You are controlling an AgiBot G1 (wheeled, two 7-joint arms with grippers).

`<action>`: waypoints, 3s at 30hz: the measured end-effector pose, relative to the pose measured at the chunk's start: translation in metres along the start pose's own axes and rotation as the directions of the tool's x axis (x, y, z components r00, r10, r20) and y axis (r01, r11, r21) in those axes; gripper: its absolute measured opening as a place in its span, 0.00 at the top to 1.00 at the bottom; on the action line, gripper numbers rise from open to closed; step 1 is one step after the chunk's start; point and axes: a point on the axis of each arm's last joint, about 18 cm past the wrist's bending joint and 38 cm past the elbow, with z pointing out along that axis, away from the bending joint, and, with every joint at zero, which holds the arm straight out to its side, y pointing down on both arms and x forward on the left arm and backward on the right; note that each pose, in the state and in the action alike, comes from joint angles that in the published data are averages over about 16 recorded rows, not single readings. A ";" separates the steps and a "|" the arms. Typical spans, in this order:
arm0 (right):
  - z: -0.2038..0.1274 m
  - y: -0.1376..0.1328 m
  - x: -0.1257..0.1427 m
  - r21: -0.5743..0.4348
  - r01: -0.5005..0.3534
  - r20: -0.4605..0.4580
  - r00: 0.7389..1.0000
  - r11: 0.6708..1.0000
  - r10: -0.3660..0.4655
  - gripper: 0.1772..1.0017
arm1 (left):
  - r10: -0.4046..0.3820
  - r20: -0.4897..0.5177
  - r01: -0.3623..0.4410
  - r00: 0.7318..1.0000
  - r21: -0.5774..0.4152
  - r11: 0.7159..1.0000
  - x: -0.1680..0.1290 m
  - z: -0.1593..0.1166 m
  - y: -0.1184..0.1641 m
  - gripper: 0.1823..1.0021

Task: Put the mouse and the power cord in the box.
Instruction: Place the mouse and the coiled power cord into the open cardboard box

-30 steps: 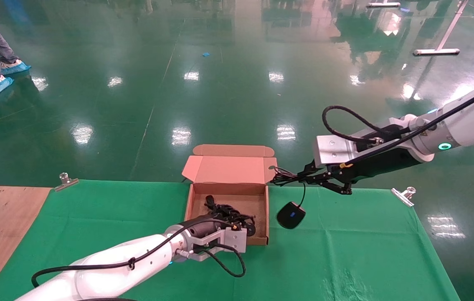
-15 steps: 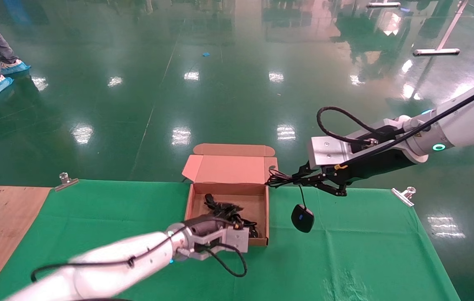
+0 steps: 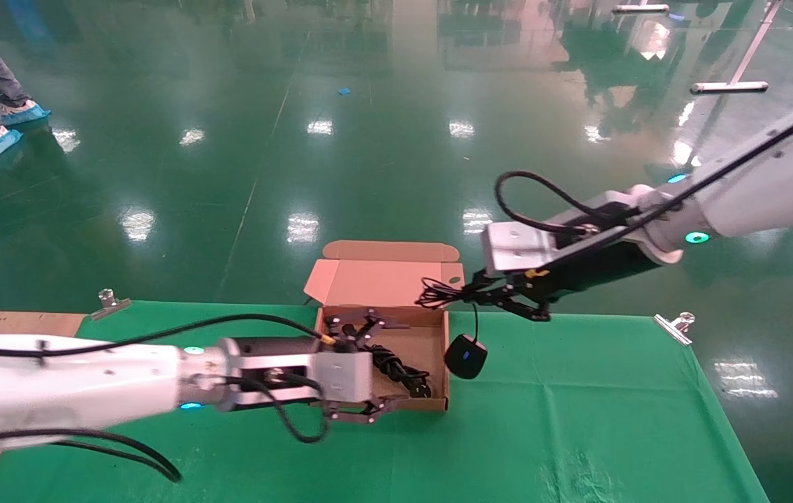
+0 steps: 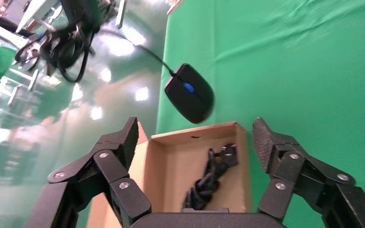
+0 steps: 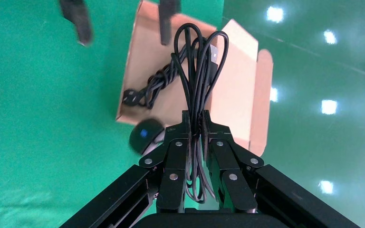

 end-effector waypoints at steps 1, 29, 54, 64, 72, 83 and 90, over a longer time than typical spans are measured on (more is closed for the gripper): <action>0.003 -0.004 0.002 0.001 0.004 -0.002 1.000 1.000 -0.004 0.95 | -0.007 -0.004 0.007 1.000 0.011 1.000 0.000 -0.007 0.002 0.24; 0.125 -0.049 -0.005 -0.054 0.093 -0.191 0.976 0.994 -0.102 0.95 | -0.161 0.096 0.156 0.982 0.057 0.986 0.014 -0.155 0.067 0.00; 0.180 -0.037 -0.063 -0.102 0.072 -0.156 0.984 0.992 -0.087 0.95 | -0.158 0.133 0.155 0.978 0.034 0.987 0.013 -0.160 0.075 0.00; 0.182 -0.034 -0.065 -0.109 0.070 -0.157 0.984 0.992 -0.086 0.90 | -0.158 0.133 0.155 0.978 0.035 0.987 0.013 -0.160 0.075 0.00; 0.180 -0.035 -0.063 -0.107 0.070 -0.156 0.984 0.992 -0.087 0.80 | -0.157 0.132 0.154 0.979 0.034 0.988 0.013 -0.160 0.075 0.00; 0.177 -0.032 -0.070 -0.071 0.021 -0.145 0.989 0.997 -0.031 0.52 | -0.178 0.136 0.172 0.975 0.056 0.984 0.012 -0.160 0.072 0.00; 0.169 -0.027 -0.089 0.022 -0.109 -0.109 0.988 0.994 0.110 0.33 | -0.229 0.142 0.215 0.963 0.110 0.970 0.009 -0.161 0.062 0.00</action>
